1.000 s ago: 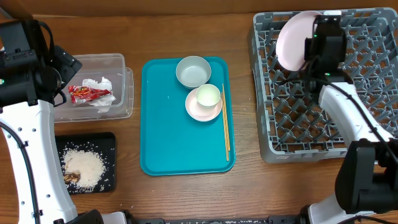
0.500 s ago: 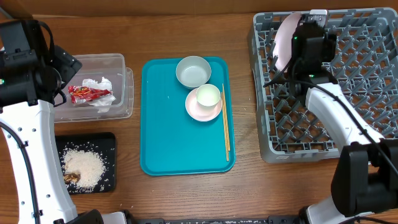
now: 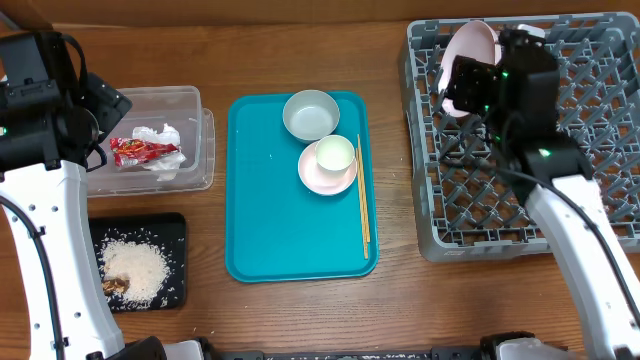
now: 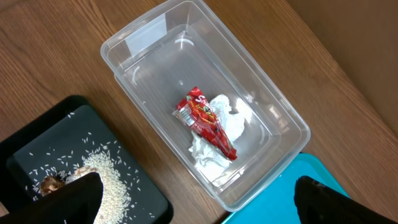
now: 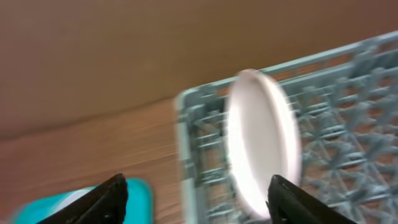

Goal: Sort waste into correct bins and load items into the dishwasher
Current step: 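Release the plate upright in the rack and open the right gripper, then move the right gripper to the white bowl on the pink plate and grasp it, then lift the white bowl with the right gripper toward the dish rack, then lower the white bowl upright into the rack and open the right gripper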

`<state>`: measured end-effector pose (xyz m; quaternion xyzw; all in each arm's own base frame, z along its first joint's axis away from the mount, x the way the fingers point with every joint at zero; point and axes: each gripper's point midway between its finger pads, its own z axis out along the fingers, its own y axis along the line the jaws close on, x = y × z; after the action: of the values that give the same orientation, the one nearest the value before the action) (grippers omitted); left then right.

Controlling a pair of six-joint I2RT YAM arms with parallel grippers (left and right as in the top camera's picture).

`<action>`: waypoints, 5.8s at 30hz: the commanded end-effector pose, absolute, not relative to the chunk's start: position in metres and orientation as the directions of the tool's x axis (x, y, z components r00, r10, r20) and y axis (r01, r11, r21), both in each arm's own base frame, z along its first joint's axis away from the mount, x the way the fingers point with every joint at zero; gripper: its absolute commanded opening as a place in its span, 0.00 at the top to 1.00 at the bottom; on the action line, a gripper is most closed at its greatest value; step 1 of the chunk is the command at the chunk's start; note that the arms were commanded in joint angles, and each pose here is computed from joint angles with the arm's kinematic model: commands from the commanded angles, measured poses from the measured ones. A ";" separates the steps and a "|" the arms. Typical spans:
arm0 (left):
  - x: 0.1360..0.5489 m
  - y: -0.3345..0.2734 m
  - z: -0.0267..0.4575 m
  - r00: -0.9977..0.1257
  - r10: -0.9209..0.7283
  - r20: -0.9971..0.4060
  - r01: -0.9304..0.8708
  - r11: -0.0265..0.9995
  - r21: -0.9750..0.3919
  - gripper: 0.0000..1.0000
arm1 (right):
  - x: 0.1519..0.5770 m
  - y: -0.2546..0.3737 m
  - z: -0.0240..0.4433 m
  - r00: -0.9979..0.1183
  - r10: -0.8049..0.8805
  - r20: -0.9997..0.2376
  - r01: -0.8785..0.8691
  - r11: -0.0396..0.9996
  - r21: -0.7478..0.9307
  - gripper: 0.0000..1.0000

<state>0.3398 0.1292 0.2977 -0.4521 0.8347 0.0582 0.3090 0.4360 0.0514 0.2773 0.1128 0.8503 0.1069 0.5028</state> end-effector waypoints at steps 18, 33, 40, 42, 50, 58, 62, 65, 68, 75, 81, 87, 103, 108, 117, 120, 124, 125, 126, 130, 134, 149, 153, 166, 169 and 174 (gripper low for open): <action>0.342 0.129 0.300 -0.404 -0.713 -0.573 -0.784 0.593 -0.185 0.00 | 0.344 0.243 0.211 -0.833 0.027 -0.552 -0.292 0.828 0.480 0.36; 0.342 0.129 0.300 -0.405 -0.713 -0.573 -0.784 0.593 -0.184 0.00 | 0.327 0.263 0.217 -0.869 -0.121 -0.480 -0.340 0.851 0.401 0.41; 0.342 0.129 0.300 -0.405 -0.713 -0.573 -0.784 0.593 -0.185 0.00 | 0.329 0.268 0.244 -0.882 -0.169 -0.441 -0.356 0.851 0.387 0.40; 0.342 0.129 0.300 -0.405 -0.713 -0.573 -0.784 0.593 -0.184 0.00 | 0.334 0.274 0.237 -0.883 -0.186 -0.432 -0.367 0.846 0.385 0.40; 0.342 0.129 0.300 -0.404 -0.713 -0.573 -0.784 0.593 -0.185 0.00 | 0.374 0.298 0.192 -0.867 -0.177 -0.466 -0.348 0.884 0.312 0.30; 0.342 0.129 0.300 -0.405 -0.713 -0.573 -0.784 0.593 -0.184 0.00 | 0.389 0.293 0.156 -0.891 -0.124 -0.437 -0.246 0.941 0.235 0.36; 0.342 0.129 0.300 -0.405 -0.713 -0.573 -0.784 0.593 -0.184 0.00 | 0.389 0.294 0.127 -0.919 -0.117 -0.378 -0.213 0.951 0.224 0.38; 0.342 0.129 0.300 -0.404 -0.713 -0.573 -0.784 0.593 -0.185 0.00 | 0.388 0.297 0.107 -0.933 -0.128 -0.336 -0.211 0.952 0.222 0.38; 0.342 0.129 0.300 -0.404 -0.713 -0.573 -0.784 0.593 -0.185 0.00 | 0.386 0.299 0.093 -0.941 -0.138 -0.308 -0.210 0.954 0.214 0.41; 0.342 0.129 0.300 -0.405 -0.713 -0.573 -0.784 0.593 -0.184 0.00 | 0.383 0.298 0.089 -0.945 -0.145 -0.294 -0.210 0.956 0.206 0.61; 0.342 0.129 0.300 -0.404 -0.713 -0.573 -0.784 0.593 -0.185 0.00 | 0.376 0.300 0.087 -0.947 -0.158 -0.279 -0.218 0.955 0.199 0.67; 0.342 0.129 0.300 -0.404 -0.713 -0.573 -0.784 0.593 -0.185 0.00 | 0.368 0.308 0.080 -0.946 -0.183 -0.268 -0.239 0.952 0.193 0.67; 0.342 0.129 0.300 -0.404 -0.713 -0.573 -0.784 0.593 -0.185 0.00 | 0.367 0.308 0.077 -0.955 -0.152 -0.255 -0.204 0.960 0.193 0.92; 0.342 0.129 0.300 -0.404 -0.713 -0.573 -0.784 0.593 -0.185 0.00 | 0.365 0.316 0.084 -0.960 -0.143 -0.243 -0.203 0.948 0.246 0.96; 0.342 0.129 0.300 -0.404 -0.713 -0.573 -0.784 0.593 -0.185 0.00 | 0.384 0.305 0.148 -0.956 -0.104 -0.275 -0.178 0.950 0.258 0.96; 0.342 0.129 0.300 -0.404 -0.713 -0.573 -0.784 0.593 -0.185 0.00 | 0.394 0.287 0.183 -0.948 -0.079 -0.308 -0.159 0.956 0.246 0.96; 0.342 0.129 0.300 -0.405 -0.713 -0.573 -0.784 0.593 -0.184 0.00 | 0.407 0.245 0.237 -0.928 -0.010 -0.372 -0.099 0.970 0.223 0.96; 0.342 0.129 0.300 -0.405 -0.713 -0.573 -0.784 0.593 -0.184 0.00 | 0.410 0.235 0.250 -0.922 0.004 -0.387 -0.091 0.970 0.226 0.96; 0.342 0.129 0.300 -0.405 -0.713 -0.573 -0.784 0.593 -0.184 0.00 | 0.412 0.223 0.262 -0.915 0.017 -0.404 -0.083 0.970 0.228 0.96; 0.342 0.129 0.300 -0.405 -0.713 -0.573 -0.784 0.593 -0.184 0.00 | 0.418 0.163 0.302 -0.886 0.114 -0.449 0.004 0.971 0.238 0.96; 0.342 0.129 0.300 -0.404 -0.713 -0.573 -0.784 0.593 -0.185 0.00 | 0.420 0.085 0.328 -0.857 0.243 -0.454 0.104 0.945 0.309 0.96; 0.342 0.129 0.300 -0.405 -0.713 -0.573 -0.784 0.593 -0.184 0.00 | 0.403 -0.070 0.373 -0.767 0.459 -0.448 -0.044 0.658 0.751 0.96; 0.342 0.129 0.300 -0.405 -0.713 -0.573 -0.784 0.593 -0.184 0.00 | 0.402 -0.100 0.338 -0.770 0.531 -0.355 0.063 0.617 0.785 0.96; 0.342 0.129 0.300 -0.405 -0.713 -0.573 -0.784 0.593 -0.184 0.00 | 0.412 -0.091 0.244 -0.798 0.580 -0.161 0.012 0.283 0.959 0.96; 0.342 0.129 0.300 -0.405 -0.713 -0.573 -0.784 0.593 -0.184 0.00 | 0.407 -0.092 0.231 -0.795 0.593 -0.126 0.030 0.247 0.969 0.96; 0.342 0.129 0.300 -0.404 -0.713 -0.573 -0.784 0.593 -0.185 0.00 | 0.397 -0.098 0.207 -0.786 0.616 -0.059 0.119 0.244 0.963 0.96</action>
<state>0.3398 0.1292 0.2977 -0.4521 0.8347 0.0582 0.3090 0.4029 -0.0957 0.2051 0.2357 0.7661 0.5574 0.2164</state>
